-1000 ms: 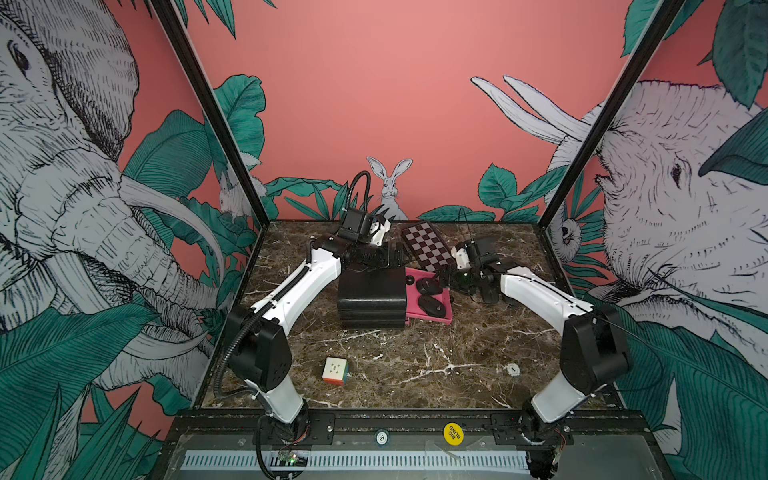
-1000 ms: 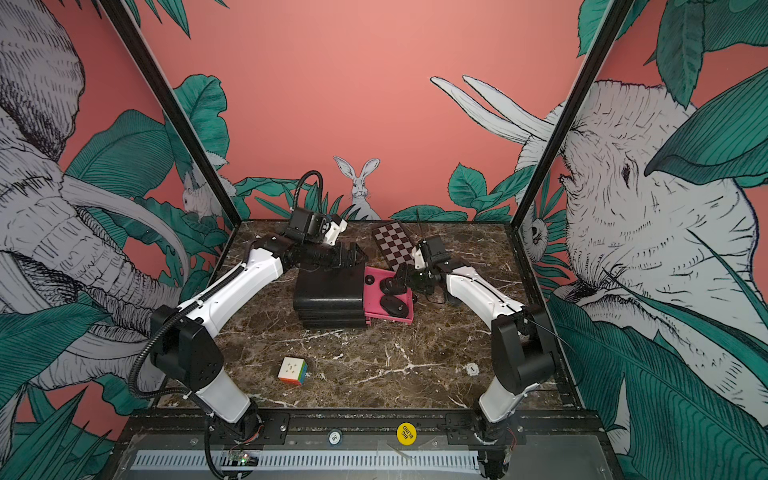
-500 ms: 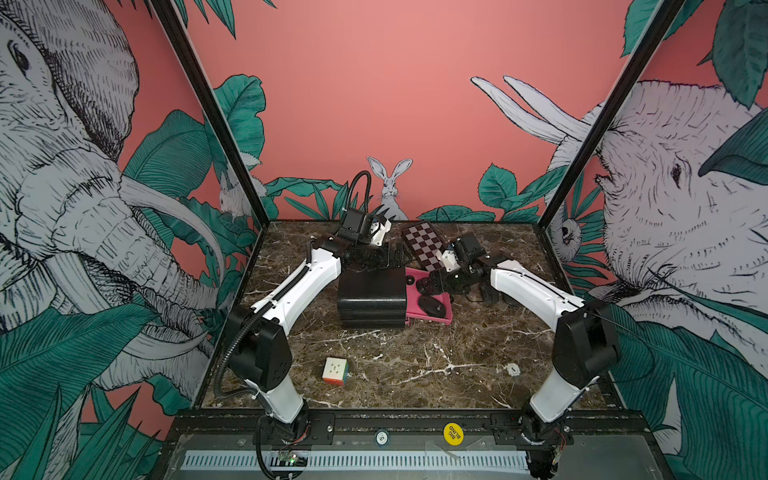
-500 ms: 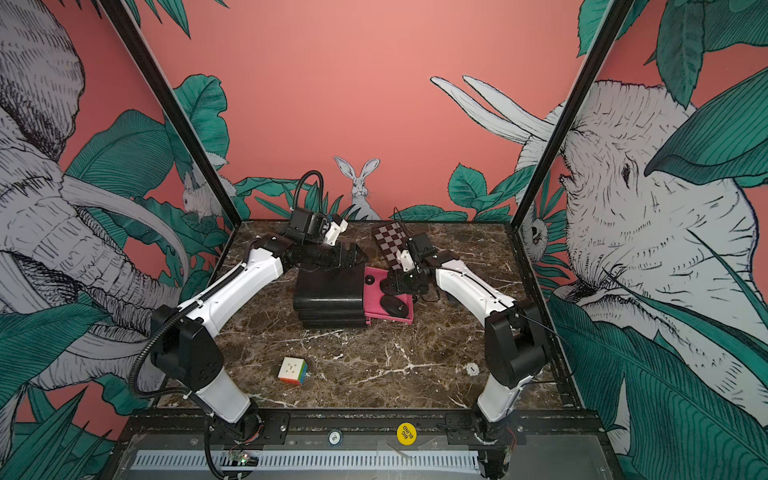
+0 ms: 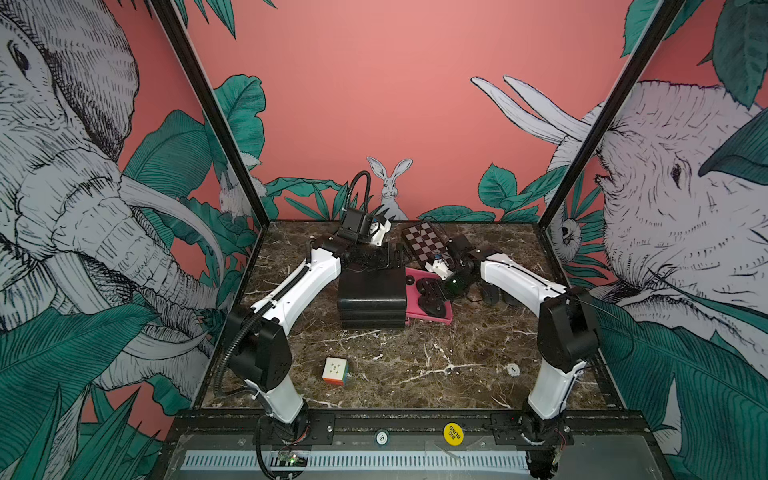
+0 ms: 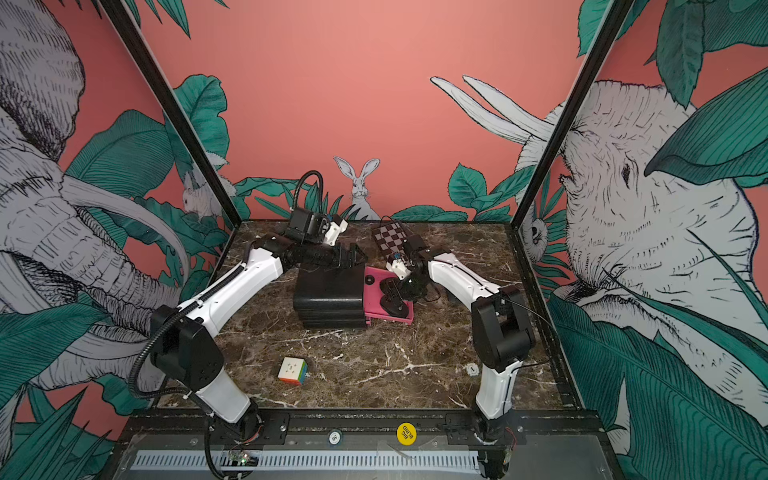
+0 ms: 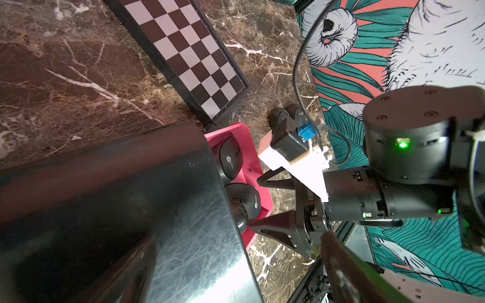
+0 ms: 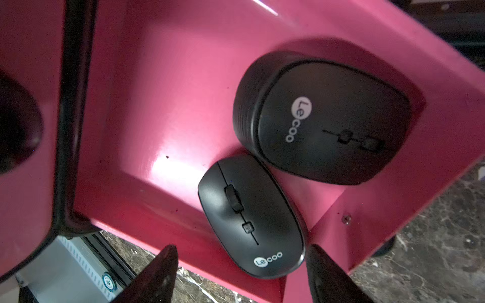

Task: Take the mice out of the drawer
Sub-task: Pick up the mouse from the drawer.

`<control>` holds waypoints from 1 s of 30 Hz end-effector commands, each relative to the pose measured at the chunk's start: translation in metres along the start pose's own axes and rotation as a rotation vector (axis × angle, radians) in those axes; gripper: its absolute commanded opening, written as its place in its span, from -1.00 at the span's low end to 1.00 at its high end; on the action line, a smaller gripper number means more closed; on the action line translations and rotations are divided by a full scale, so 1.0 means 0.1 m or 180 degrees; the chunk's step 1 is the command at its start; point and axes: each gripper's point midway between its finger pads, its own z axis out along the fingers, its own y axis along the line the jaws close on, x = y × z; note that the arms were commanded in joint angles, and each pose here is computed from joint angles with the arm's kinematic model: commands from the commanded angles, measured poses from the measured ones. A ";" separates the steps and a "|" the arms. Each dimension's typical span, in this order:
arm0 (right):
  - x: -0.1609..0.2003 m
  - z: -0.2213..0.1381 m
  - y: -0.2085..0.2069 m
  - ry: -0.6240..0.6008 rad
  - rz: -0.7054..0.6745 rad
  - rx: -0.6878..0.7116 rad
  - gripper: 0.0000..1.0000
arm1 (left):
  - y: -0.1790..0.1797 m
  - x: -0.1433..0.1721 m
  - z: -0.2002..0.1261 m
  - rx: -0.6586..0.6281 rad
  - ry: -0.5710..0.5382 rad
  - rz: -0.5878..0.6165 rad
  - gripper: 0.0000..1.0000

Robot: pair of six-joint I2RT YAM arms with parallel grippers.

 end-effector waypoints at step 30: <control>0.08 0.46 -0.11 0.0307 -0.0605 0.0269 0.52 | 0.27 0.13 0.09 -0.0318 0.0134 -0.0373 0.98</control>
